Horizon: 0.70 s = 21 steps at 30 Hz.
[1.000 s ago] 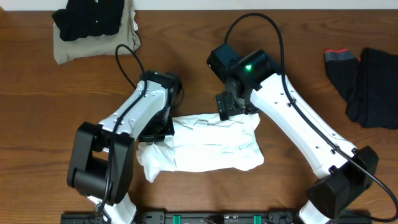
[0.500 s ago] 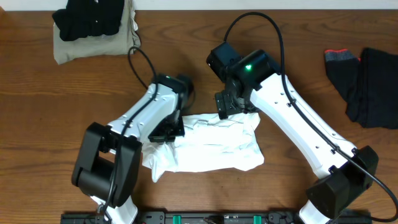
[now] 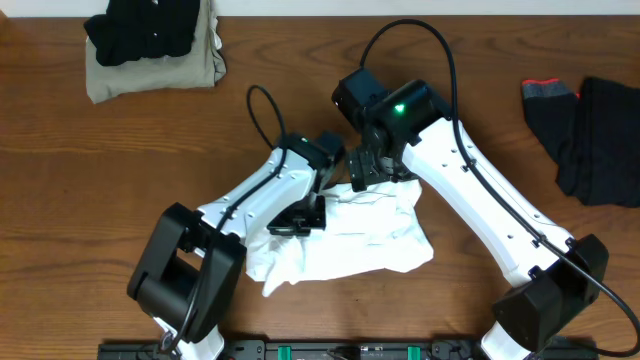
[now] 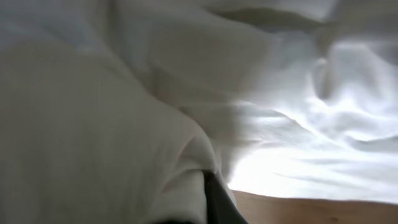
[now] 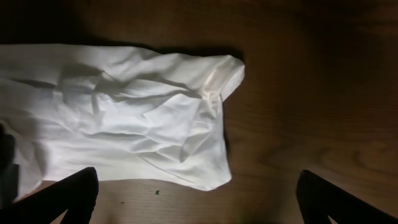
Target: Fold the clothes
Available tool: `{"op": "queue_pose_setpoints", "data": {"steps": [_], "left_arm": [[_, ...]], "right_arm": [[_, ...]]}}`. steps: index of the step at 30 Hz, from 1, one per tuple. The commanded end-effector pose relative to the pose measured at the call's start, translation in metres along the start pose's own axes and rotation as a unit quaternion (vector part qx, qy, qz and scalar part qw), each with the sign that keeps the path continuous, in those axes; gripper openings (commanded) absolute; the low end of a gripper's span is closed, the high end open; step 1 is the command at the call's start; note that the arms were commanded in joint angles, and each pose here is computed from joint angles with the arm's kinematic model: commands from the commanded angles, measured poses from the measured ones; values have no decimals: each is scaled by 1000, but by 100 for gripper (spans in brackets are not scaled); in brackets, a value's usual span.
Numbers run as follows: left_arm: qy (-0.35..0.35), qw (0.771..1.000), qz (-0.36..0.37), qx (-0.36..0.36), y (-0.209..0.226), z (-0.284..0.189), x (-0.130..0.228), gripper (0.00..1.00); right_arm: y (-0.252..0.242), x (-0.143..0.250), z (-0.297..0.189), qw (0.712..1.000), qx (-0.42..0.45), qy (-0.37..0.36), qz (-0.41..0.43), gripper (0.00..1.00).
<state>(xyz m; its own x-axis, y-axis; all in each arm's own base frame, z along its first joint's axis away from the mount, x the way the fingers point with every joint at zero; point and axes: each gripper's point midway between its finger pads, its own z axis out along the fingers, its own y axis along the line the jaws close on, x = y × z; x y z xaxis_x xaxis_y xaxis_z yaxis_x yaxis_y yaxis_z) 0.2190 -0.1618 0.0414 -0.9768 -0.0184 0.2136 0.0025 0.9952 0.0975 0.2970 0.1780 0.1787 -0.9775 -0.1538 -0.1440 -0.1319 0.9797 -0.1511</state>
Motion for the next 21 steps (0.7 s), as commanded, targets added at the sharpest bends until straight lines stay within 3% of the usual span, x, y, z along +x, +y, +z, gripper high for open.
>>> {"op": "queue_pose_setpoints", "data": {"steps": [1, 7, 11, 12, 13, 15, 21], "left_arm": [[18, 999, 9, 35, -19, -1, 10, 6], [17, 999, 16, 40, -23, -3, 13, 8], [-5, 998, 25, 55, -26, -14, 10, 17], [-15, 997, 33, 62, -28, -17, 8, 52], [-27, 996, 42, 71, -31, -22, 5, 77], [-47, 994, 50, 84, -35, -28, 0, 98], [-85, 988, 60, 112, -45, -43, -11, 98]], "right_arm": [[-4, -2, 2, 1000, 9, -2, 10, 99], [-6, -6, 3, 1000, 7, -6, 26, 99], [-14, -13, 5, 999, 6, -10, 42, 99], [-17, -14, 5, 999, 6, -10, 48, 99], [-19, -15, 6, 999, 4, -9, 53, 99], [-23, -18, 7, 998, -3, -7, 64, 99], [-37, -24, 11, 996, -14, 0, 92, 99]]}}
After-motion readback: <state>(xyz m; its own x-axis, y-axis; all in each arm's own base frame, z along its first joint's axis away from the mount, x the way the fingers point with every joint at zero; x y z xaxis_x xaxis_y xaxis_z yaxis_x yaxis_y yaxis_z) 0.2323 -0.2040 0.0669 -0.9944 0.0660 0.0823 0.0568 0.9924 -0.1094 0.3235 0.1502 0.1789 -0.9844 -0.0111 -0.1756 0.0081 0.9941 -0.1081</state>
